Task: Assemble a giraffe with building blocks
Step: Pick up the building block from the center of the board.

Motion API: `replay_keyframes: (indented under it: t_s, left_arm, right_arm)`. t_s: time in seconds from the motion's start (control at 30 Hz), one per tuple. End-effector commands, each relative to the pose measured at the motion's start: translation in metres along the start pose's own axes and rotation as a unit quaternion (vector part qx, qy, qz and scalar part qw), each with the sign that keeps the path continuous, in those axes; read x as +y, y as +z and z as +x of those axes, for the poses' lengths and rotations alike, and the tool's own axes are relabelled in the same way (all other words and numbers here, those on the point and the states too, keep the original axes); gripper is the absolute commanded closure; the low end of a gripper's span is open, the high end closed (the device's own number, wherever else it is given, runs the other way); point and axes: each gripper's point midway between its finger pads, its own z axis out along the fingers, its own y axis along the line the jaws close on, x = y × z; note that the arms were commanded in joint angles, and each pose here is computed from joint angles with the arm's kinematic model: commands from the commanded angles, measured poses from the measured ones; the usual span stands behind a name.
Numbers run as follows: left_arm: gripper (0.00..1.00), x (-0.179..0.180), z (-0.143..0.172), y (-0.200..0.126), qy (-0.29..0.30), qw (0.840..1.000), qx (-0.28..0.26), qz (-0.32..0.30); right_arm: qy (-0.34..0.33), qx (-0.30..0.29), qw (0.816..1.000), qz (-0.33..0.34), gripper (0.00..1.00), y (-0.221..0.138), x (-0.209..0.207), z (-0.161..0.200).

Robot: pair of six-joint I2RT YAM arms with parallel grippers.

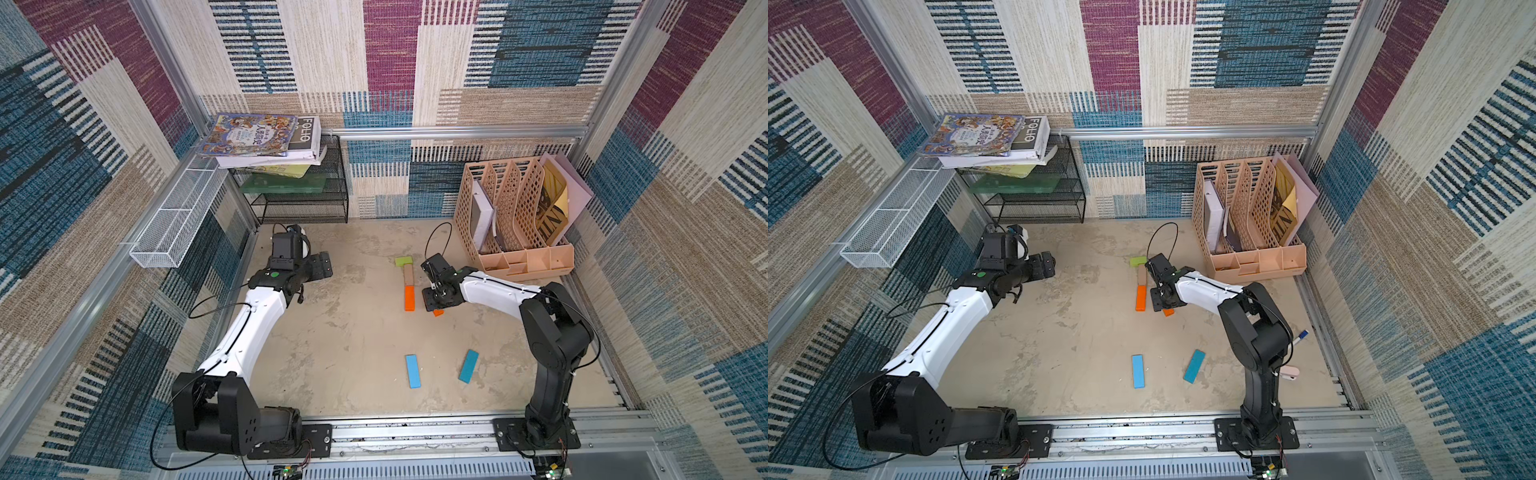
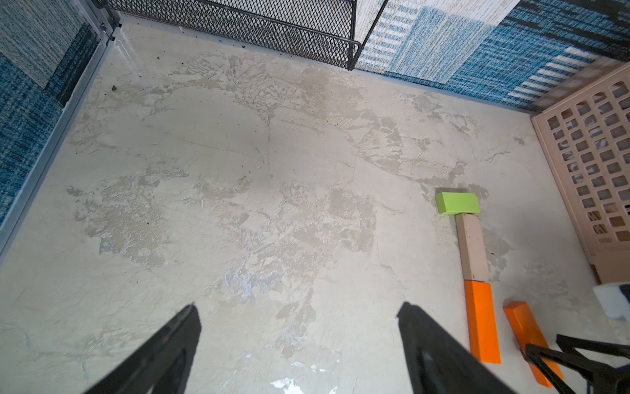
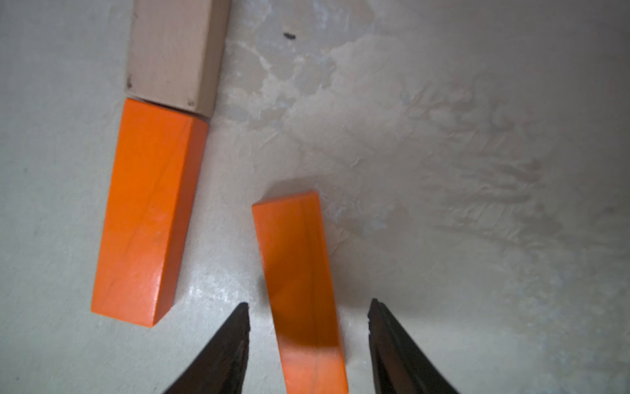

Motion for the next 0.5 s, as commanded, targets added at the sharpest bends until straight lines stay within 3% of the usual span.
replay_keyframes:
  t_s: [0.0,0.33,0.37,0.4,0.47]
  left_arm:
    - [0.05,-0.001,-0.002,0.0,0.003,1.0,-0.003,0.002]
    - [0.05,-0.001,-0.002,0.0,0.002,1.0,-0.002,0.003]
    - [0.05,-0.001,-0.001,0.0,0.002,1.0,-0.001,0.003]
    - [0.05,-0.001,-0.002,0.001,0.002,1.0,-0.001,0.003]
    - [0.05,-0.002,-0.001,0.001,0.002,1.0,-0.001,0.004]
  right_arm:
    - [-0.002,0.002,1.0,-0.005,0.41,0.003,0.002,0.0]
    - [0.009,0.014,1.0,-0.001,0.52,0.016,-0.009,0.009]
    - [0.012,0.018,1.0,-0.006,0.56,0.018,-0.01,0.009]
    - [0.013,0.02,1.0,-0.014,0.72,0.02,-0.011,0.009]
    - [0.024,0.022,0.999,-0.025,0.91,0.021,-0.014,0.005]
